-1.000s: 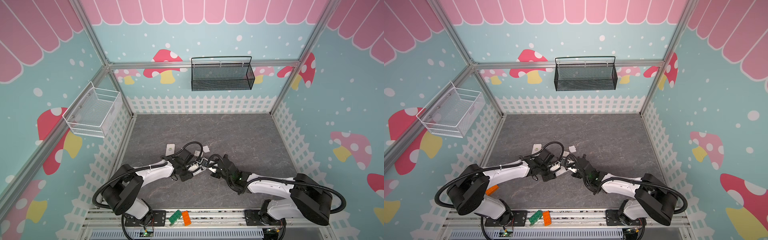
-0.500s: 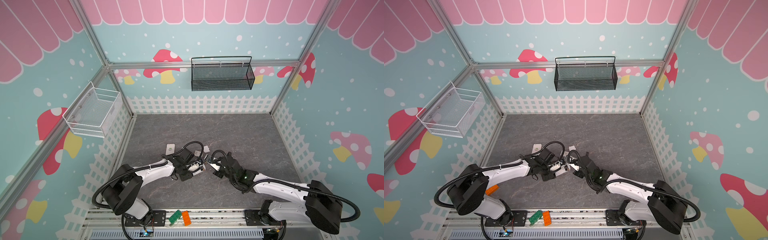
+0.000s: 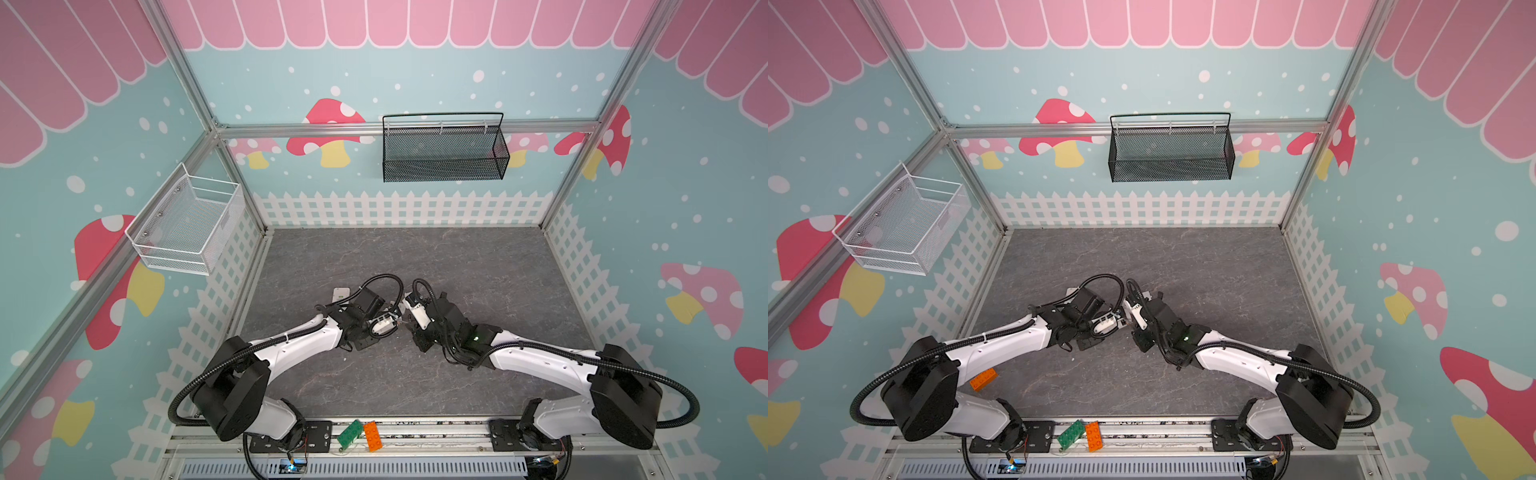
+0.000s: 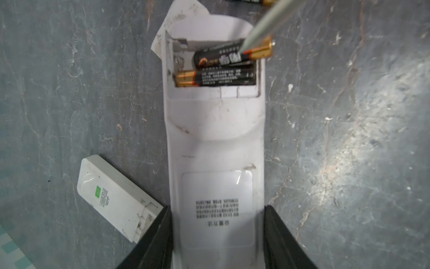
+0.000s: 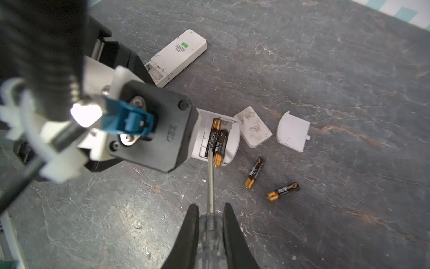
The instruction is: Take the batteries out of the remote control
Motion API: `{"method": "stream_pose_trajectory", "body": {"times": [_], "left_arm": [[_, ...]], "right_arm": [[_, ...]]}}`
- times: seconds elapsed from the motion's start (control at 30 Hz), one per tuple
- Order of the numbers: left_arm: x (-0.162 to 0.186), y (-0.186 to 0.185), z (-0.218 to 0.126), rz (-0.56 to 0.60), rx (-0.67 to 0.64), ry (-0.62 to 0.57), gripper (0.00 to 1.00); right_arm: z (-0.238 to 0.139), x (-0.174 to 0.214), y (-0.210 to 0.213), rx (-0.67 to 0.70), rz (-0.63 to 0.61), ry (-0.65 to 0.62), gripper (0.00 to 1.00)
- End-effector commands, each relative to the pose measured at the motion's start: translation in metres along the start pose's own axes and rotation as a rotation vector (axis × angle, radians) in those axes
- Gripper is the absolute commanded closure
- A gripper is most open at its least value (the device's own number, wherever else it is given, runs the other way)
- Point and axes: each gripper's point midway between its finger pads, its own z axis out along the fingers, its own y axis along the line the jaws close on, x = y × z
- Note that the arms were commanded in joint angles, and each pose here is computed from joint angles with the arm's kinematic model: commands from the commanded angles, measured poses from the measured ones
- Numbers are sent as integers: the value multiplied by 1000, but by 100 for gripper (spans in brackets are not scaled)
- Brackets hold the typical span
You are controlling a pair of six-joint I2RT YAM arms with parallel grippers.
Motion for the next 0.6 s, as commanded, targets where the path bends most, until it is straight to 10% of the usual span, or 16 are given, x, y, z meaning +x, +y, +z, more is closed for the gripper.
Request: {"method": "stream_pose_trajectory", "body": {"times": [0.0,0.57], "left_arm": [[-12,20,-9,-25,-73,-42,76],[-8,21,-6,30,-121,-30,75]], "right_arm": [[10,-6,9,-47,81,5,100],[18,-10,-17,114,103,32,100]]}}
